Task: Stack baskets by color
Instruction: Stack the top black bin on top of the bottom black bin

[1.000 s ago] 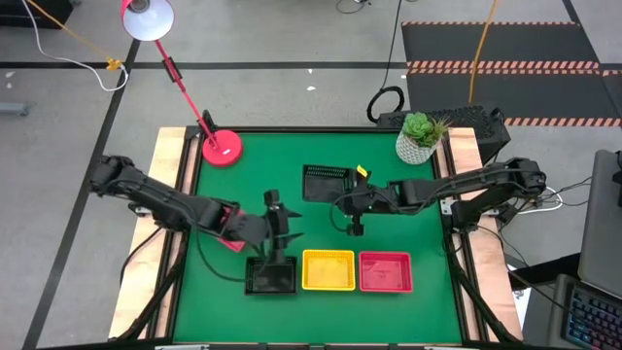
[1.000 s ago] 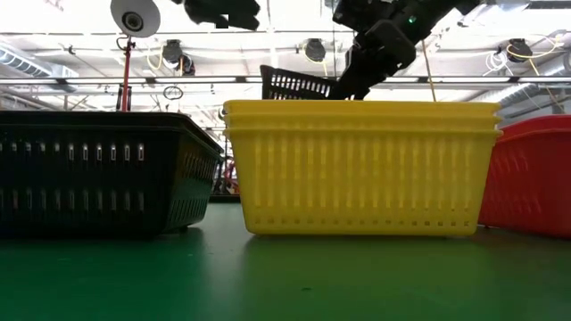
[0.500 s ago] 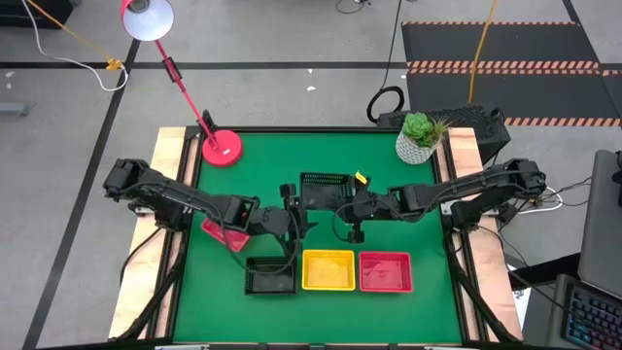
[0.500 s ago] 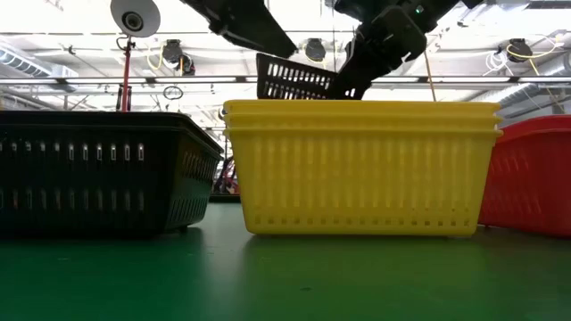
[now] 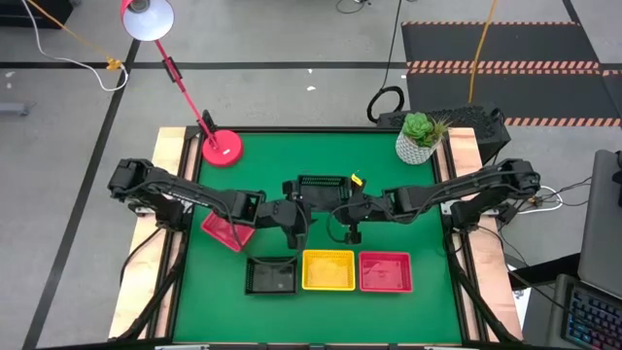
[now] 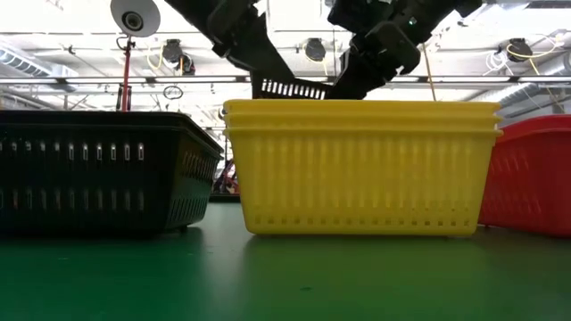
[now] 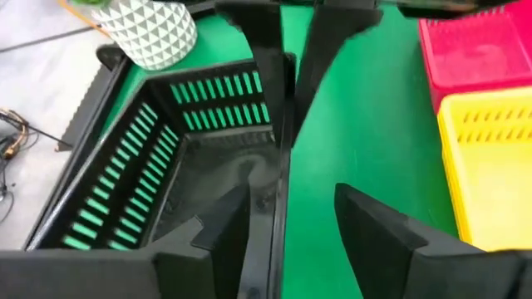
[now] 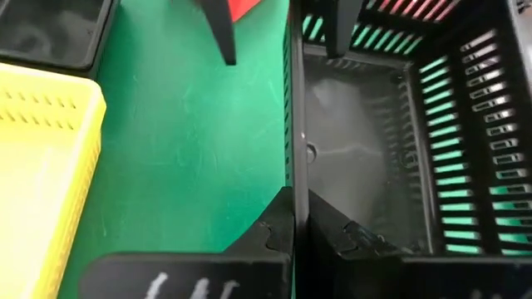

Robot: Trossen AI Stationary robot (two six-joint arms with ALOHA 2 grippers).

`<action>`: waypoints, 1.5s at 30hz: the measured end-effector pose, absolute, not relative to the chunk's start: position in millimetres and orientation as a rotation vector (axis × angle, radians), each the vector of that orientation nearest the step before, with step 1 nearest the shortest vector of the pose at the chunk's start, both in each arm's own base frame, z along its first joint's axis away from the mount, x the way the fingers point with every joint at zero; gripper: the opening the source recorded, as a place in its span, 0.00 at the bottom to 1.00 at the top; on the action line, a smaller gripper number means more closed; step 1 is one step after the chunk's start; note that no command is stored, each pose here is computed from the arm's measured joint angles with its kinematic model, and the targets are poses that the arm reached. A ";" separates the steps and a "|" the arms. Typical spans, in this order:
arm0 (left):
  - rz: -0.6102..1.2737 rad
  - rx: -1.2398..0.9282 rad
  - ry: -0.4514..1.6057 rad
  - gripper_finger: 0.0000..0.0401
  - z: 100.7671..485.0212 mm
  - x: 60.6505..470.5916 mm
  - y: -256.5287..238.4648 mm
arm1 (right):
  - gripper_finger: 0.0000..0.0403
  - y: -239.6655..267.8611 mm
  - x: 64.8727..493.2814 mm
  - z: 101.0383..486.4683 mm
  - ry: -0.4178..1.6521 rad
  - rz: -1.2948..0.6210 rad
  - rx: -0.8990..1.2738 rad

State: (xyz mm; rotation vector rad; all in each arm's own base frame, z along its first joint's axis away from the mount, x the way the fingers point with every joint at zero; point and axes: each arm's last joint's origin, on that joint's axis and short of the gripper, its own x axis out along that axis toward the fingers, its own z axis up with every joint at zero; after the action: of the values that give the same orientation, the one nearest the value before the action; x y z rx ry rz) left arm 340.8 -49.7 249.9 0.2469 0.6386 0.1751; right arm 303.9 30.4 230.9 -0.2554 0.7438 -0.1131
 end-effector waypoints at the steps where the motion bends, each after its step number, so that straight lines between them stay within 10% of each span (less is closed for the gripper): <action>1: 0.171 0.247 0.648 0.43 249.1 340.4 -49.1 | 0.00 30.4 304.0 230.8 0.743 -0.110 -0.262; 26: 0.139 0.240 0.698 0.05 245.9 339.5 -37.6 | 0.02 32.2 305.4 231.0 0.732 -0.091 -0.296; 45: 0.131 0.265 0.727 0.04 245.9 335.3 -39.7 | 0.53 59.6 292.9 270.5 0.492 -0.034 -0.336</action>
State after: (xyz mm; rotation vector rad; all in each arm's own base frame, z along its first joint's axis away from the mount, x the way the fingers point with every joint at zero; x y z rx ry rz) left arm 335.3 -39.7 245.9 0.2648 0.7265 0.1308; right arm 292.9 59.6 270.5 -0.3365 0.4918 -0.0343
